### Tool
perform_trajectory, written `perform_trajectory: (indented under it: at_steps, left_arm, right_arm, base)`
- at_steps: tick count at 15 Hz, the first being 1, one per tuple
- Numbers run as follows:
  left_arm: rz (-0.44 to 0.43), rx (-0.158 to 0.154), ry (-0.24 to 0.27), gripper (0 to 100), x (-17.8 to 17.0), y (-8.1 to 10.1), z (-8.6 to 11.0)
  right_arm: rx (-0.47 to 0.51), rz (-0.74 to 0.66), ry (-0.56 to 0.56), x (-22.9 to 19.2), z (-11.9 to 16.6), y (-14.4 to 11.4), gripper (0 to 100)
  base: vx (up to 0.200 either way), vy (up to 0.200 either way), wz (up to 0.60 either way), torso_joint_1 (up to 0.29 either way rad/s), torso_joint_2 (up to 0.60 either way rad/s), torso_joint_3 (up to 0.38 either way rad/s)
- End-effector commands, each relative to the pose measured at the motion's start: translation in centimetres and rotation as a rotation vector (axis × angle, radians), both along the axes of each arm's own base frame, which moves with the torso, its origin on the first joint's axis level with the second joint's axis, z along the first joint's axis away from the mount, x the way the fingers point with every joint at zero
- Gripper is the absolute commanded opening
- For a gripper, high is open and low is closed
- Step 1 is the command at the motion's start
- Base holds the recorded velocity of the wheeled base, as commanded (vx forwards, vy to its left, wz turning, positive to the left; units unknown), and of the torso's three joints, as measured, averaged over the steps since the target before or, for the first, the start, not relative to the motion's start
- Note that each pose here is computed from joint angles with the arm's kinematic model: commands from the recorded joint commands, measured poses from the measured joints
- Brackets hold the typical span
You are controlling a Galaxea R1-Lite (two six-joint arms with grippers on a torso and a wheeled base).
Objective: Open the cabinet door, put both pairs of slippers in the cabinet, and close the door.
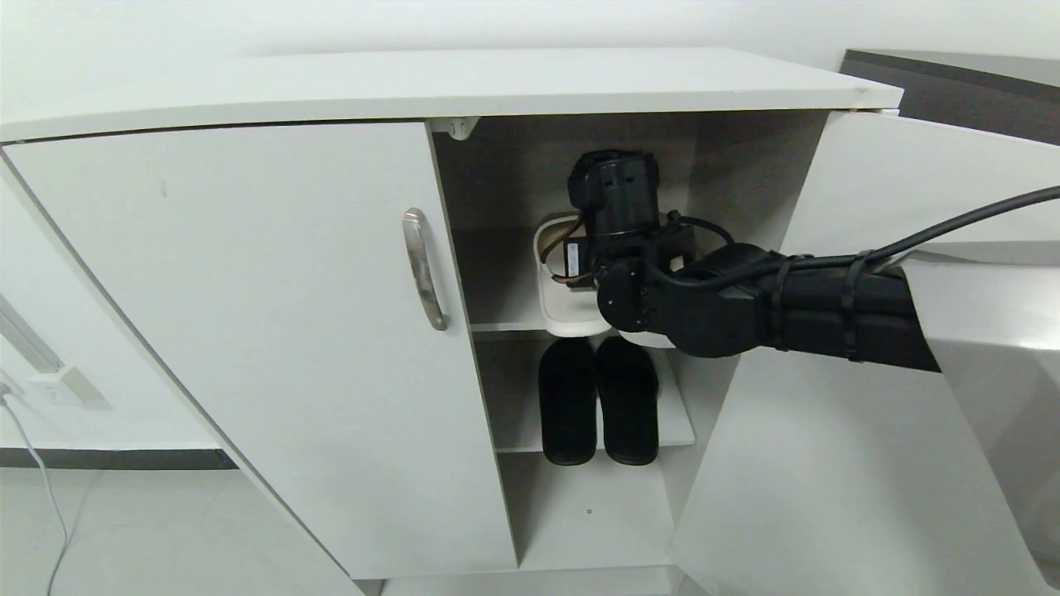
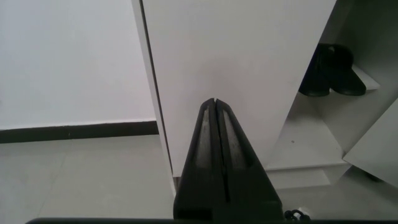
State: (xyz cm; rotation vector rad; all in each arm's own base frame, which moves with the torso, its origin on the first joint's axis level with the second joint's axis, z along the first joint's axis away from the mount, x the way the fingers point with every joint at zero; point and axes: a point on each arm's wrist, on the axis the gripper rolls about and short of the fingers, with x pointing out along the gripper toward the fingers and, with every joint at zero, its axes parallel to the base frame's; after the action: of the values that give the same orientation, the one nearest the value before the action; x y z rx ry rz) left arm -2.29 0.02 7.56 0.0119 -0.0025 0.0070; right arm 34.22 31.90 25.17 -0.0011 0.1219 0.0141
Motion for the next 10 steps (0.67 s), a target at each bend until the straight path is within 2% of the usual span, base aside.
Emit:
perform_trajectory:
  at_steps: [1,8,9,10]
  left_arm:
    - [0.001,0.0,0.001,0,0.01,0.0,0.01]
    - [0.001,-0.001,0.001,0,0.01,0.0,0.01]
    - [0.001,-0.001,0.001,0,0.01,0.0,0.01]
    - [0.001,-0.001,0.001,0,0.01,0.0,0.01]
  right_arm:
    - [-0.012,0.013,0.013,0.48,-0.91,0.33,0]
    - [0.006,-0.008,0.0,1.4,-1.26,-0.1,0]
    - [0.006,-0.008,0.0,1.4,-1.26,-0.1,100]
    - [0.006,-0.008,0.0,1.4,-1.26,-0.1,100]
  base:
    - [0.0,0.0,0.0,0.0,0.0,0.0]
    - [0.0,0.0,0.0,0.0,0.0,0.0]
    - [0.0,0.0,0.0,0.0,0.0,0.0]
    - [0.0,0.0,0.0,0.0,0.0,0.0]
